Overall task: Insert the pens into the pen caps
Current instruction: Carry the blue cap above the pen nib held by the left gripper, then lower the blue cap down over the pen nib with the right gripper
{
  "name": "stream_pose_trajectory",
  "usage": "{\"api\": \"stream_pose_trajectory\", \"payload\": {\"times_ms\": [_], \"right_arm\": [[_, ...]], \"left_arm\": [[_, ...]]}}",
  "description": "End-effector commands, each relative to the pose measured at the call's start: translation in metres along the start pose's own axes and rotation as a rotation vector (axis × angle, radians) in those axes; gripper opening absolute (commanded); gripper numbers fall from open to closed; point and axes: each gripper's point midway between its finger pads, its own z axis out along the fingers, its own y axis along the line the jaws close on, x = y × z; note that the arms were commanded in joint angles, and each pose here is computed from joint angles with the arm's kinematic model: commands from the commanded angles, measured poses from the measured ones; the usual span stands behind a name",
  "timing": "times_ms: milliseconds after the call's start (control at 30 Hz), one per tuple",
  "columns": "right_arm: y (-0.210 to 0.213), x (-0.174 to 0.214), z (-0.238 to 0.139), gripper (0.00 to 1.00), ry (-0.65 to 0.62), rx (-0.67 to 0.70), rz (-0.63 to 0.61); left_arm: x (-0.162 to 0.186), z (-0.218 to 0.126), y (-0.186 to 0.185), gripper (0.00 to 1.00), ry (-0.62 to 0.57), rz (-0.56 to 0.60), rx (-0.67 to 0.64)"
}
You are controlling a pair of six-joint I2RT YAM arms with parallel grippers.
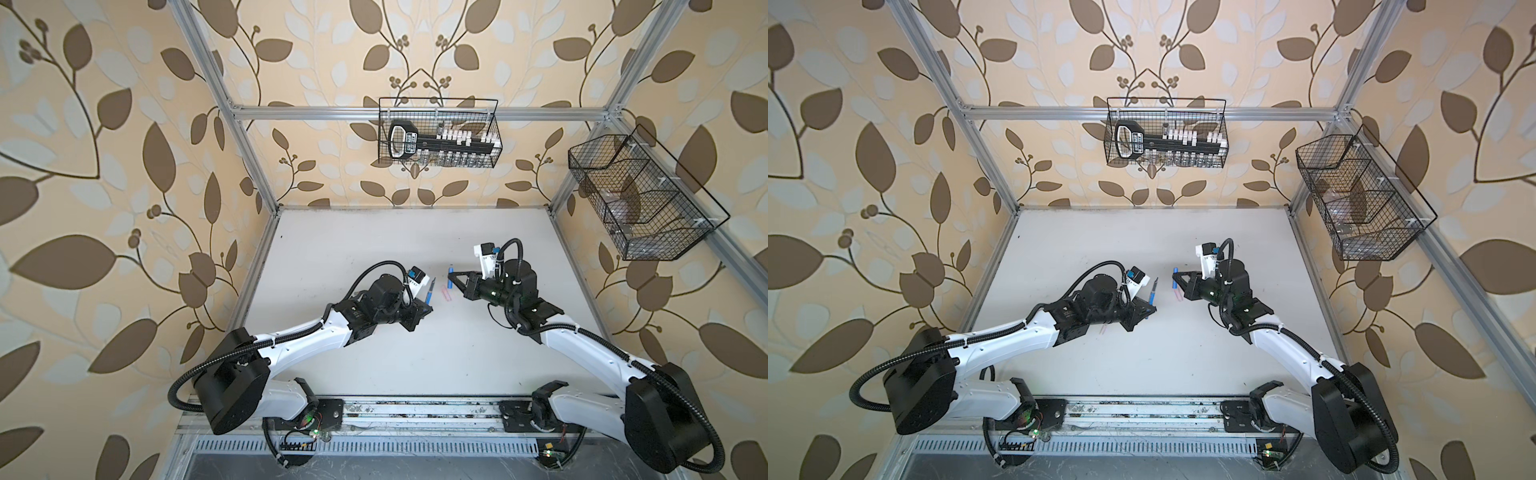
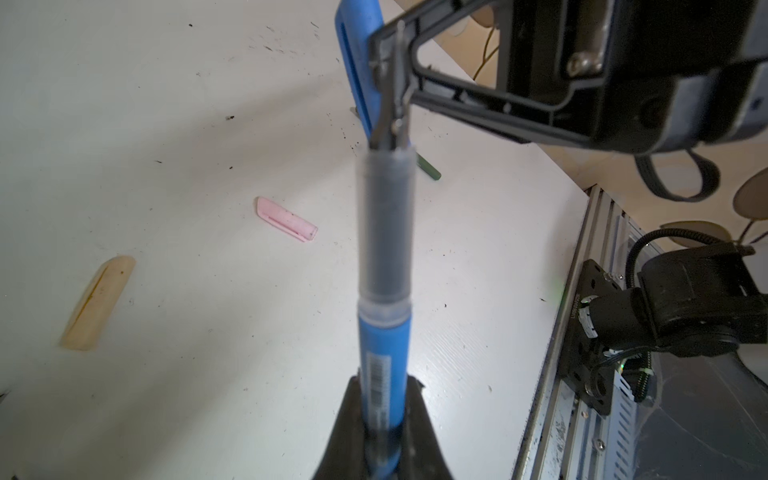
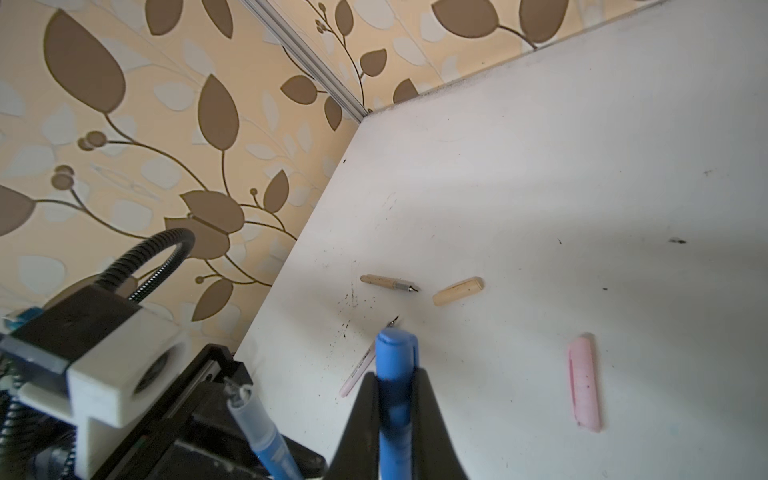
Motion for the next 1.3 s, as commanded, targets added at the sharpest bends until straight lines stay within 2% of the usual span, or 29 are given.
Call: {"api": "stream_pose_trajectory", "payload": {"times_ms": [0,467,733,1267], "right_arm": [[0.015,-0.011,-0.007,0.11,-0.044,-0.052,0.002],[0.054,-0.042,-0.031,0.11,-0.159,-0.181,0.041],[0.064,-0.050,-0.034,0.09,-0.210,-0.197,0.049],[0.071,-0.046,-0.024,0.09,-0.184,-0.203,0.030]], "left_arm": [[-0.026,-0.001,-0.016,0.00,-0.051,0.031,0.053],[-0.033,-0.001,-0.035,0.00,-0.054,0.042,0.124],[-0.034,0.000,-0.042,0.00,-0.052,0.048,0.147],[-0.037,-0.004,-0.049,0.00,-0.049,0.062,0.163]]}}
